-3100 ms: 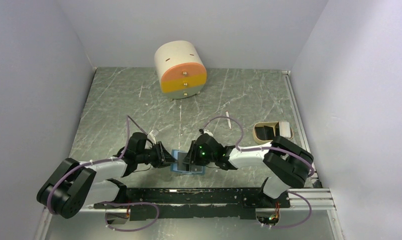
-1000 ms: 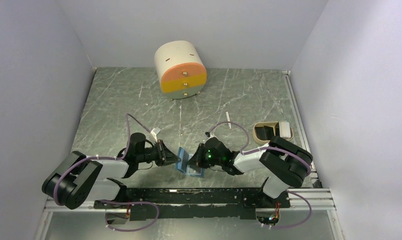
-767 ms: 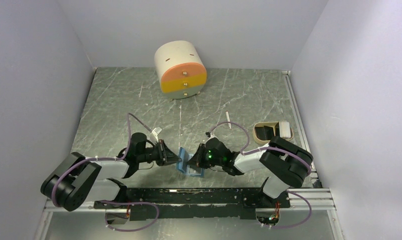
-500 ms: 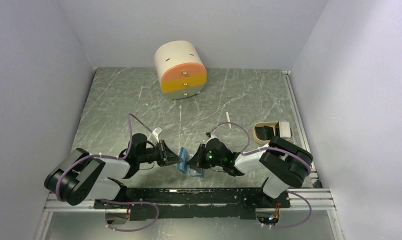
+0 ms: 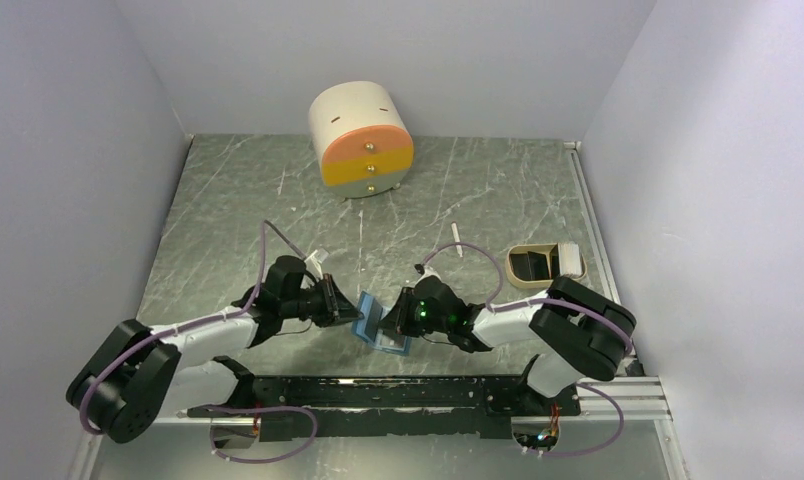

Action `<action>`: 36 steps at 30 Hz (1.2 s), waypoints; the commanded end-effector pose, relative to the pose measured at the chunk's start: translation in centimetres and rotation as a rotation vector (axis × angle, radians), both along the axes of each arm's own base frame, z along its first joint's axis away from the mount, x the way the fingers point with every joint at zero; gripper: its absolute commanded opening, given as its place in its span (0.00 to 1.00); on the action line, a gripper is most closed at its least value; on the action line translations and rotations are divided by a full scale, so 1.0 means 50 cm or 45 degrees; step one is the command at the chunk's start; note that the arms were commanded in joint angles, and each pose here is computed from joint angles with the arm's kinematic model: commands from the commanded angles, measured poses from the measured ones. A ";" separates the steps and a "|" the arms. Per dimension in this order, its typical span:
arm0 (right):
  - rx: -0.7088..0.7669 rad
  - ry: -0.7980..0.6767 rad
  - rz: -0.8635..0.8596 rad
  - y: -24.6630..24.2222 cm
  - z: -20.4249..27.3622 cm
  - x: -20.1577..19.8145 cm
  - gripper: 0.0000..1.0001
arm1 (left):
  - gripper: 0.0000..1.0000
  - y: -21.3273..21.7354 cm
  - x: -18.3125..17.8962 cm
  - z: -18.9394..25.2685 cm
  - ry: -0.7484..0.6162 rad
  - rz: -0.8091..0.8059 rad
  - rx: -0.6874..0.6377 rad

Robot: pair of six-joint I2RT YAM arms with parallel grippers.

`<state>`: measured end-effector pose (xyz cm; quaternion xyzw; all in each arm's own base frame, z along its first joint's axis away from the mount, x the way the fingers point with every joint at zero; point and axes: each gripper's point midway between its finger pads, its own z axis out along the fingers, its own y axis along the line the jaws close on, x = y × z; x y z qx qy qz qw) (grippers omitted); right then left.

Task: Put the credit cards into the card holder
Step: Turn over the card slot in the card holder.

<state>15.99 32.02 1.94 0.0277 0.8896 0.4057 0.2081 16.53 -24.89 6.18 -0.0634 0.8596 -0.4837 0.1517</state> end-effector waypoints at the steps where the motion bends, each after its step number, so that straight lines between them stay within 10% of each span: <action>1: -0.095 -0.029 -0.009 -0.026 -0.022 0.003 0.18 | 0.15 0.047 0.005 -0.044 0.036 0.073 0.284; 36: -0.205 -0.137 0.110 -0.003 -0.010 0.028 0.24 | 0.29 -0.031 -0.010 0.031 -0.071 -0.058 0.076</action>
